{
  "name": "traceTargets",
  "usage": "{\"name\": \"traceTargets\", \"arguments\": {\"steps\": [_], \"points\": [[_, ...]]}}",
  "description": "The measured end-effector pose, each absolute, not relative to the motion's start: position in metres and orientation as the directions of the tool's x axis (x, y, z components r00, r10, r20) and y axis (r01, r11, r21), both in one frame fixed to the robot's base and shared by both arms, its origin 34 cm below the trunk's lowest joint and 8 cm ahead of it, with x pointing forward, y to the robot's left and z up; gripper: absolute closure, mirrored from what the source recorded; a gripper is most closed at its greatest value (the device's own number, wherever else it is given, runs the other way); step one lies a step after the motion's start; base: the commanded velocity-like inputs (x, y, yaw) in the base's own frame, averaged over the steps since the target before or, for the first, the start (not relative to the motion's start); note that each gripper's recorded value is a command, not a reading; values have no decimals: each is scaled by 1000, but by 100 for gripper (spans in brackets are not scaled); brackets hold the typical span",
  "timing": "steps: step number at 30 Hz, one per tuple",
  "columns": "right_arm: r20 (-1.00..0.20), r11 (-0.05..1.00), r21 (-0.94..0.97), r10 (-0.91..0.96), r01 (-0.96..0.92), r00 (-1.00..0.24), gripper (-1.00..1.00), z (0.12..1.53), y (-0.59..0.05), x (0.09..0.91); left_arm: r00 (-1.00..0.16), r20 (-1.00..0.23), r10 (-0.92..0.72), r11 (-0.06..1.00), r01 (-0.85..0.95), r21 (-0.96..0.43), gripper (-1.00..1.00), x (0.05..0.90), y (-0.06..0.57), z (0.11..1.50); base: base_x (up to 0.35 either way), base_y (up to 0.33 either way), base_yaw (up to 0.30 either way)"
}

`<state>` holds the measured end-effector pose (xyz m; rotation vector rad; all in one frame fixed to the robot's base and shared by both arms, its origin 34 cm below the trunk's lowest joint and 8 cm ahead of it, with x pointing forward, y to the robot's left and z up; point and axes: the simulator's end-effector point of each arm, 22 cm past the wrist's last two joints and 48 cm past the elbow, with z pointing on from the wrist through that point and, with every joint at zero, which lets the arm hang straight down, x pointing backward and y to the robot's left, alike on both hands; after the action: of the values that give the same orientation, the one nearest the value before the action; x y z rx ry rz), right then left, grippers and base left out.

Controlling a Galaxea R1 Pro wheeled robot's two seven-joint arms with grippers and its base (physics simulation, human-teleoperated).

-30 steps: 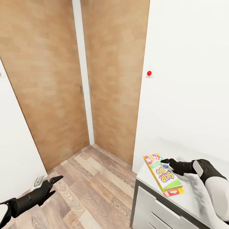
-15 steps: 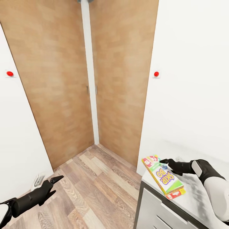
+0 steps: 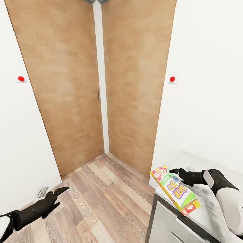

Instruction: Put all the toys in the child's room - the three board games (two on the bed and one on the table), the two jigsaw puzzles on the table, and the tennis ball on the table - inside the toy box on the table in the child's room.

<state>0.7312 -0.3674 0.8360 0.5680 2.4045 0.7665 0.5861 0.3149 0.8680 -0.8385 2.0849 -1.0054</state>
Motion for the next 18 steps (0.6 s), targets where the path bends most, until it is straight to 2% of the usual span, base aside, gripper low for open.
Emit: {"name": "traceTargets", "arguments": {"steps": [8,11,14,18], "points": [[-398,758,617,532,210,-748,-100,841,-373,736,-635,-259,-728,525,-274,-806,-100,581,285,842,0,0,21],[-523,797,582,519,161,-676,-100,870,-395,758,-665,-189,-722,498,-311,-809,-100,592,257,816,0,0,3],[-735,878,467,450,103,-507,-100,927,-447,774,-769,-101,-632,530,-333,-780,-100,628,184,782,0,0,0],[-836,927,366,365,79,-411,-100,966,-469,760,-794,-113,-597,559,-311,-769,-100,668,147,792,0,0,0]]}}
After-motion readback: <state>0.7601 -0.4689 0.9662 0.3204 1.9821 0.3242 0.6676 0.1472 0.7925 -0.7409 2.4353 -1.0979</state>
